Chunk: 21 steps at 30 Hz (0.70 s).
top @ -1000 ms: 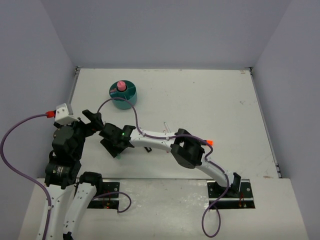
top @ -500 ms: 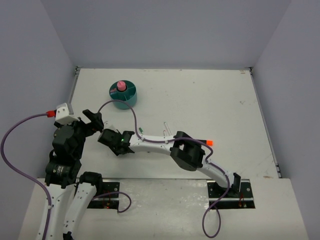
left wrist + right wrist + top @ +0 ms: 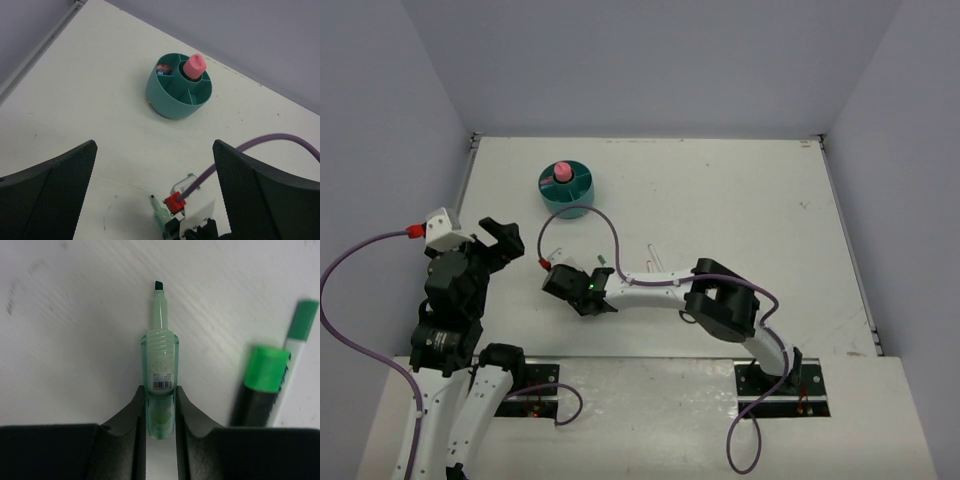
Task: Sort the stationery into containers
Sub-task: Pick up the pen from the center of the board.
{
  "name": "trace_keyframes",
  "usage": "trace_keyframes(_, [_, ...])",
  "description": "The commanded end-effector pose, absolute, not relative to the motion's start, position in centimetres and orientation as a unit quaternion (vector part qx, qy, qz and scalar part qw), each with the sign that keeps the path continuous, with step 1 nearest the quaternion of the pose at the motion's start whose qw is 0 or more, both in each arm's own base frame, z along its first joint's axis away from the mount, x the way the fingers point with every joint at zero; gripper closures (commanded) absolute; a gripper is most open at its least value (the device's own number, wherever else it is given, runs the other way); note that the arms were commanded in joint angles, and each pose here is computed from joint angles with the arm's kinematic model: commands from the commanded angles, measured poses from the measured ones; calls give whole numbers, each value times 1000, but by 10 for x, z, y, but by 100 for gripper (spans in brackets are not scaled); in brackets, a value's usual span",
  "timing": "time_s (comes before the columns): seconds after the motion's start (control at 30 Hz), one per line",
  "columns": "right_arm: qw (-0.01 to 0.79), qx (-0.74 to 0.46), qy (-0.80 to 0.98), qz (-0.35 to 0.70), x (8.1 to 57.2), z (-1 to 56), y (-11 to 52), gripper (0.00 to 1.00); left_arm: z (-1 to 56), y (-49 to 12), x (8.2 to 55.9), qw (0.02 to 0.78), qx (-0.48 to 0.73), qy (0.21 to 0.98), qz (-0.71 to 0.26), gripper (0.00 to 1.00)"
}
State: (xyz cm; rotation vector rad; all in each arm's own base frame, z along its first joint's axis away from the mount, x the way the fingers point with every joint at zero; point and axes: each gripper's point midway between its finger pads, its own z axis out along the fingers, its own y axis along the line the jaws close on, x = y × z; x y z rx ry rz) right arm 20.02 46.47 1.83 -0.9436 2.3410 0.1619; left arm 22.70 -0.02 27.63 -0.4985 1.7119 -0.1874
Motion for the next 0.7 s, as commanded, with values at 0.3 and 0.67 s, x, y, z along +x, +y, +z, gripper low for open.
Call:
trace_keyframes(0.3, [396, -275, 871, 99, 199, 126, 384, 100, 300, -116, 237, 563, -116, 715, -399, 0])
trace_keyframes(0.67, [476, -197, 848, 124, 205, 205, 329, 100, 286, -191, 207, 470, 5, 635, -613, 0])
